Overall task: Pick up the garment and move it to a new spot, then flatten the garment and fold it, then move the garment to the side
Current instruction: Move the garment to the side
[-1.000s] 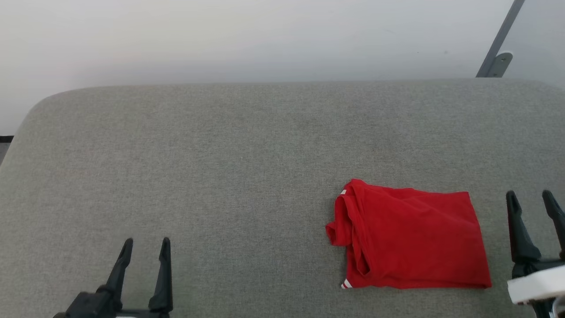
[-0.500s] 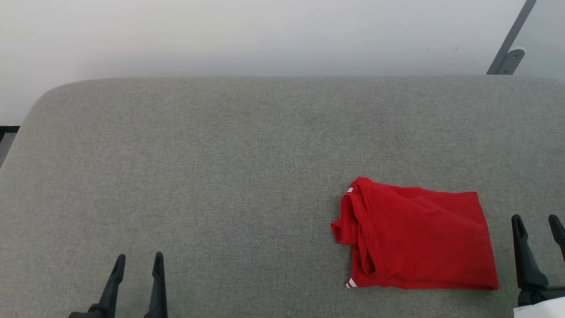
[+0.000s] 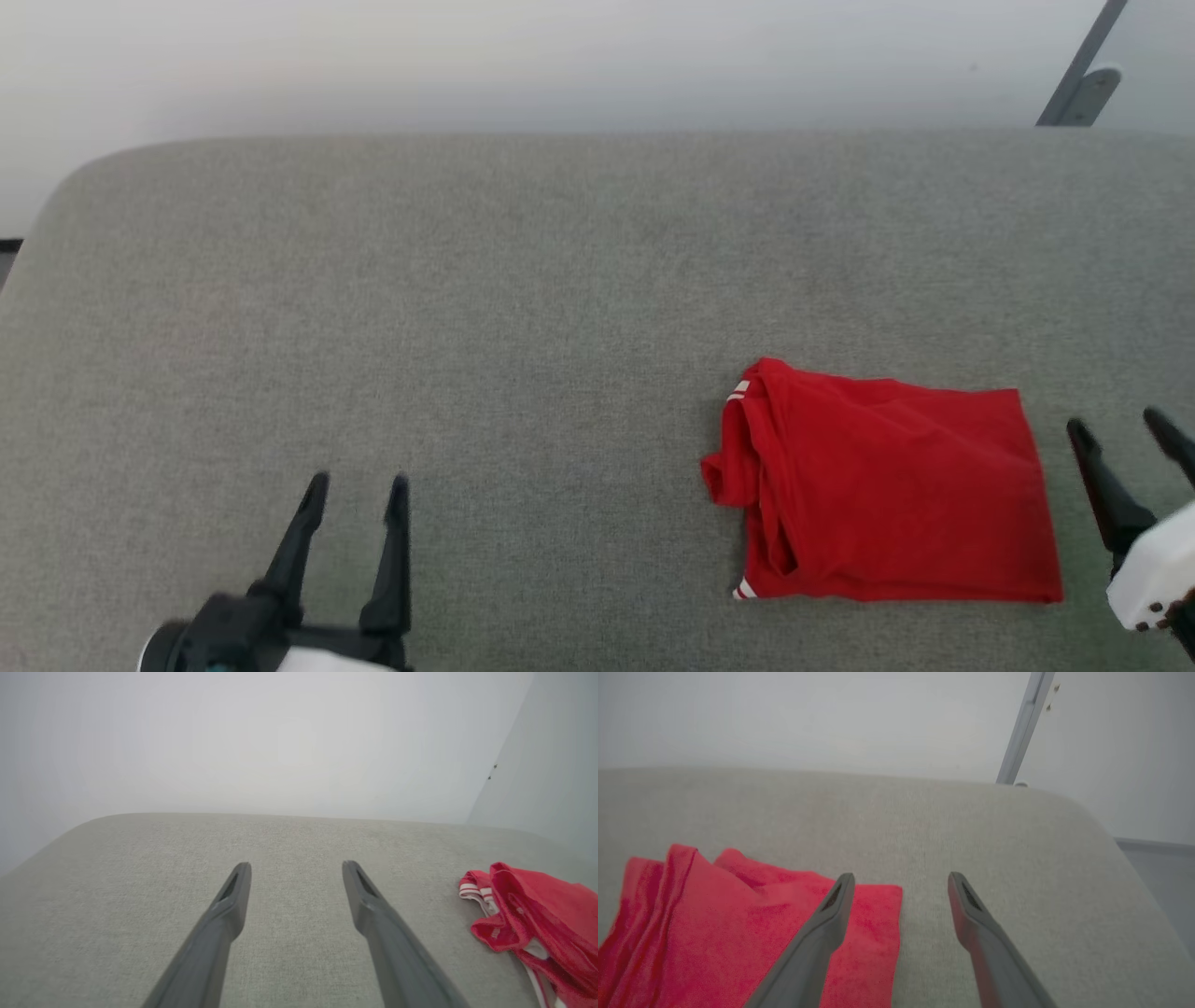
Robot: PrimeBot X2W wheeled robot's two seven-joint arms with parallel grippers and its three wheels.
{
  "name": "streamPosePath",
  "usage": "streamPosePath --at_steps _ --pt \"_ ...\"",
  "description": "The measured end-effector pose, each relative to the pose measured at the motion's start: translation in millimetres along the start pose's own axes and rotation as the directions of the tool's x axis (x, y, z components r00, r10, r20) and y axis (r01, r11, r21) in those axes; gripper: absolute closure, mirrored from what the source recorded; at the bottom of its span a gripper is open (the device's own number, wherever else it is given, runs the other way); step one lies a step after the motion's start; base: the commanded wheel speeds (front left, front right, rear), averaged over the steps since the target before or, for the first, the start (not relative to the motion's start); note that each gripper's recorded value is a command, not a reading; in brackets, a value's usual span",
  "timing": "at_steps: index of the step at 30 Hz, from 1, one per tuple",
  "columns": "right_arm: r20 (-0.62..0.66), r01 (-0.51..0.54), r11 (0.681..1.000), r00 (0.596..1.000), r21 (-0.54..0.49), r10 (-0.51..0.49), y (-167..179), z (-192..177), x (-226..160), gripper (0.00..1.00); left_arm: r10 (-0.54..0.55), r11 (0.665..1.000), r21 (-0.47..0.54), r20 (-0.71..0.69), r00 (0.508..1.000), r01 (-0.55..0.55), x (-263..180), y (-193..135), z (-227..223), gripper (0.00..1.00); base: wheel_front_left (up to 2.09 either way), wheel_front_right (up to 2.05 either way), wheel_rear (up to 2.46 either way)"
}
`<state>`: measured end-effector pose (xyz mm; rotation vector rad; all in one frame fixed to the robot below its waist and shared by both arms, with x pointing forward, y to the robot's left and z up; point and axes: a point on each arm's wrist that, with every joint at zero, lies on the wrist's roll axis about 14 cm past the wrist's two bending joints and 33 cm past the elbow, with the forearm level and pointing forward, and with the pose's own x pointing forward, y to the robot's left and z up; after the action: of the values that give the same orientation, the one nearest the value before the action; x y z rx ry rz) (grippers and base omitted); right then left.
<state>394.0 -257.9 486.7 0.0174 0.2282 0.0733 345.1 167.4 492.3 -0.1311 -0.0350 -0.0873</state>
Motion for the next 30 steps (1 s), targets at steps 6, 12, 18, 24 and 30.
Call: streamPosePath --at_steps 6,12,18,24,30 --pt "-0.405 -0.100 0.994 0.911 -0.054 0.069 7 -50 15 0.00 -0.037 0.999 0.008 0.005 0.999 0.037 25 -7 -1 0.00 0.00 0.00 0.00" --pt "-0.615 -0.136 0.990 0.785 -0.044 0.080 6 -77 27 0.00 -0.060 0.998 0.002 -0.017 0.998 0.060 46 -12 -12 0.00 0.00 0.00 0.00" --pt "-0.742 -0.176 0.984 0.660 -0.002 0.116 18 -115 30 0.00 -0.075 0.997 0.015 -0.042 0.996 0.075 63 -14 -24 0.00 0.00 0.00 0.00" --pt "-0.727 -0.183 0.982 0.668 0.043 0.156 29 -119 35 1.00 -0.067 0.998 0.016 -0.067 0.996 0.068 65 -10 -33 0.00 0.00 0.00 0.00" --pt "-0.642 -0.113 0.989 0.752 0.093 0.146 19 -107 32 1.00 -0.128 0.991 0.023 -0.070 0.989 0.130 75 -23 -37 0.00 0.00 0.00 0.00"
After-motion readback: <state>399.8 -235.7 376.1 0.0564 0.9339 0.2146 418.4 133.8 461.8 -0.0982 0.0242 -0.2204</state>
